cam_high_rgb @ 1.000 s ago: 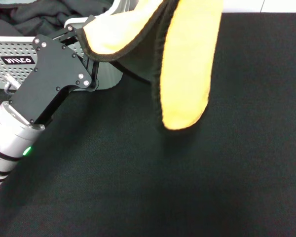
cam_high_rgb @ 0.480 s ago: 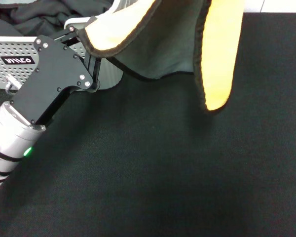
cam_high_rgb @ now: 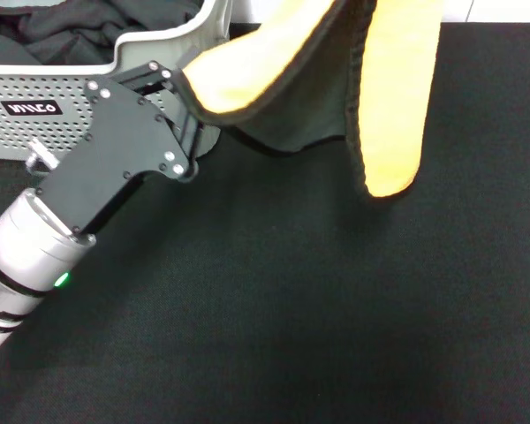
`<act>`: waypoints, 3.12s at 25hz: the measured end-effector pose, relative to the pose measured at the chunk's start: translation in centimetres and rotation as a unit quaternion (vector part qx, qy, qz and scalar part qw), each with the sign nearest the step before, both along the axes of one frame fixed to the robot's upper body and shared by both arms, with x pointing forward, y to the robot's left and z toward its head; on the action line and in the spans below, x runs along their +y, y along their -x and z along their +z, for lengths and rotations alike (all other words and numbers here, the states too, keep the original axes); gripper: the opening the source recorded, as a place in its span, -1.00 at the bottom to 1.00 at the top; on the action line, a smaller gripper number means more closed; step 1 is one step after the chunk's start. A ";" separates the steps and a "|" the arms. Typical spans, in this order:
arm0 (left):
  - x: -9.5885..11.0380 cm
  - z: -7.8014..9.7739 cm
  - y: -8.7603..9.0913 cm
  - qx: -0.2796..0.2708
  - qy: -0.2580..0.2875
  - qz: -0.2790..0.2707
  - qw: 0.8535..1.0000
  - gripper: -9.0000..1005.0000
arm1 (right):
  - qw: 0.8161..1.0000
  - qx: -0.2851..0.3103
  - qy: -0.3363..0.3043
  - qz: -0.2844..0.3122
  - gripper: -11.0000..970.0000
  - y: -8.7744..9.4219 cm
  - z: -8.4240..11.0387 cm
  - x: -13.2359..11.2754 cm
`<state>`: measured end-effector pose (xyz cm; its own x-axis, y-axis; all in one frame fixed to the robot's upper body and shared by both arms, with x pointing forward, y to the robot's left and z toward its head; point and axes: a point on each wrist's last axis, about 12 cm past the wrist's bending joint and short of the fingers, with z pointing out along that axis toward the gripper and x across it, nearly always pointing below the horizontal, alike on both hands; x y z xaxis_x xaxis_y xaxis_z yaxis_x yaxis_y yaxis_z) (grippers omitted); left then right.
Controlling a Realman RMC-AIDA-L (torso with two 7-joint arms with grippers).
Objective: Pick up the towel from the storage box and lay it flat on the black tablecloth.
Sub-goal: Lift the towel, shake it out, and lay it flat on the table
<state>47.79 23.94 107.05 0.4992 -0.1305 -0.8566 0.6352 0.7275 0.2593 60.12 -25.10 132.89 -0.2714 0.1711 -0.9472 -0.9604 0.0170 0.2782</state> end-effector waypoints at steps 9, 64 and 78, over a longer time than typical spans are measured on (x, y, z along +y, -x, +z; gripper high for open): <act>-0.9 -0.3 0.2 -0.014 -0.035 -0.025 0.999 -0.70 | 1.000 0.001 -0.009 -0.006 -0.92 -0.4 0.3 0.4; -1.9 0.2 0.5 -0.002 -0.006 -0.081 0.997 -0.52 | 0.998 0.038 -0.031 -0.039 -0.92 -2.1 -1.0 1.1; -2.5 0.2 0.1 0.003 -0.019 -0.103 0.995 -0.81 | 0.997 0.046 -0.039 -0.047 -0.92 -2.9 -1.5 1.1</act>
